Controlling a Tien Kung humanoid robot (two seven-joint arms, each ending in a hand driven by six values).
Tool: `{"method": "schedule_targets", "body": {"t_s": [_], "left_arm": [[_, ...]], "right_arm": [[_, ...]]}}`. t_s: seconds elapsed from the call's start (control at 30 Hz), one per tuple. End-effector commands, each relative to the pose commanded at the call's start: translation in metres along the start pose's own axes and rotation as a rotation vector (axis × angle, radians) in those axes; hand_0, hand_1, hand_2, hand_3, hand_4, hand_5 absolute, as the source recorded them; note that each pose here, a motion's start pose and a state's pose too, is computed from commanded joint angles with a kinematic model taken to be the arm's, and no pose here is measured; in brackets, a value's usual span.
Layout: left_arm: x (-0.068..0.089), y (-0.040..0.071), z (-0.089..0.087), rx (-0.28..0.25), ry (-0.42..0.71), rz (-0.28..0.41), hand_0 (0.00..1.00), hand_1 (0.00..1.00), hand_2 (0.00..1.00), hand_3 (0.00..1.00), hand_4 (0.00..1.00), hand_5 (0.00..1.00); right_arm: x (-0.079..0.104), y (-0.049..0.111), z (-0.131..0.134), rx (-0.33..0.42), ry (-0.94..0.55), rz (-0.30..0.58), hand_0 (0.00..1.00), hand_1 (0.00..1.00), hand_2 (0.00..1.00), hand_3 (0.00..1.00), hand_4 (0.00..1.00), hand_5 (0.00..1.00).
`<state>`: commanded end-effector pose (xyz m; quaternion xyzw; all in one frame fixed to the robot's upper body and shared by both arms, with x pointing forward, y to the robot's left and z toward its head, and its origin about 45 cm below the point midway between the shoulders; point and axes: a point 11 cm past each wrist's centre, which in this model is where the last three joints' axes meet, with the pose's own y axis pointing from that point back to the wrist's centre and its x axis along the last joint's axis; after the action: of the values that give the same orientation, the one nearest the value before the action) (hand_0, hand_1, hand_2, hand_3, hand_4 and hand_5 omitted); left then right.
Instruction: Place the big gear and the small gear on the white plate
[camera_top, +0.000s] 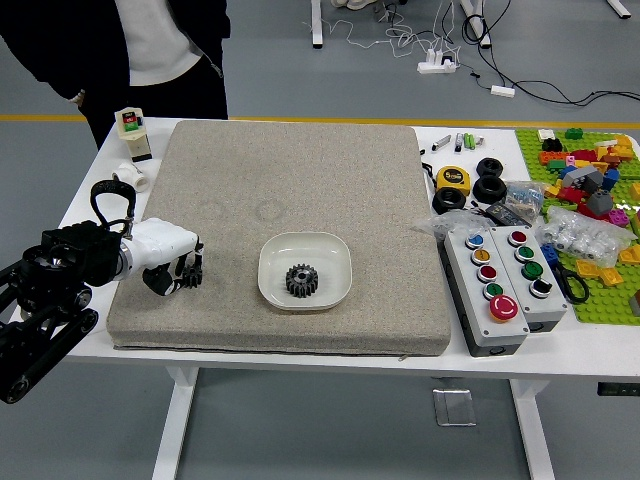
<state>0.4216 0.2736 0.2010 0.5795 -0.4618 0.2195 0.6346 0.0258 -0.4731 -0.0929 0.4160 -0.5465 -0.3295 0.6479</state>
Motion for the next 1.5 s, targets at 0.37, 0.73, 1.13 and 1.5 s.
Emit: {"method": "schedule_targets", "body": {"t_s": [0.37, 0.73, 1.13, 1.5], "left_arm": [[0.007, 0.000, 0.001, 0.004, 0.002, 0.014, 0.220, 0.342, 0.421, 0.527, 0.500, 0.002], [0.034, 0.003, 0.014, -0.031, 0.039, 0.107, 0.216, 0.349, 0.431, 0.540, 0.543, 0.002], [0.073, -0.004, 0.081, -0.183, 0.059, 0.244, 0.218, 0.394, 0.482, 0.562, 0.509, 0.014], [0.083, -0.018, 0.123, -0.233, -0.006, 0.280, 0.233, 0.446, 0.525, 0.578, 0.647, 0.113]], "right_arm": [[-0.001, 0.000, 0.001, -0.002, 0.000, -0.001, 0.678, 0.720, 0.787, 0.674, 0.842, 0.741], [-0.002, 0.000, 0.005, -0.008, 0.005, -0.002, 0.678, 0.718, 0.786, 0.674, 0.842, 0.741], [-0.002, 0.000, 0.006, -0.009, 0.011, -0.004, 0.677, 0.717, 0.786, 0.674, 0.841, 0.741], [0.002, 0.000, 0.000, 0.001, 0.010, 0.000, 0.676, 0.717, 0.786, 0.673, 0.841, 0.740]]}}
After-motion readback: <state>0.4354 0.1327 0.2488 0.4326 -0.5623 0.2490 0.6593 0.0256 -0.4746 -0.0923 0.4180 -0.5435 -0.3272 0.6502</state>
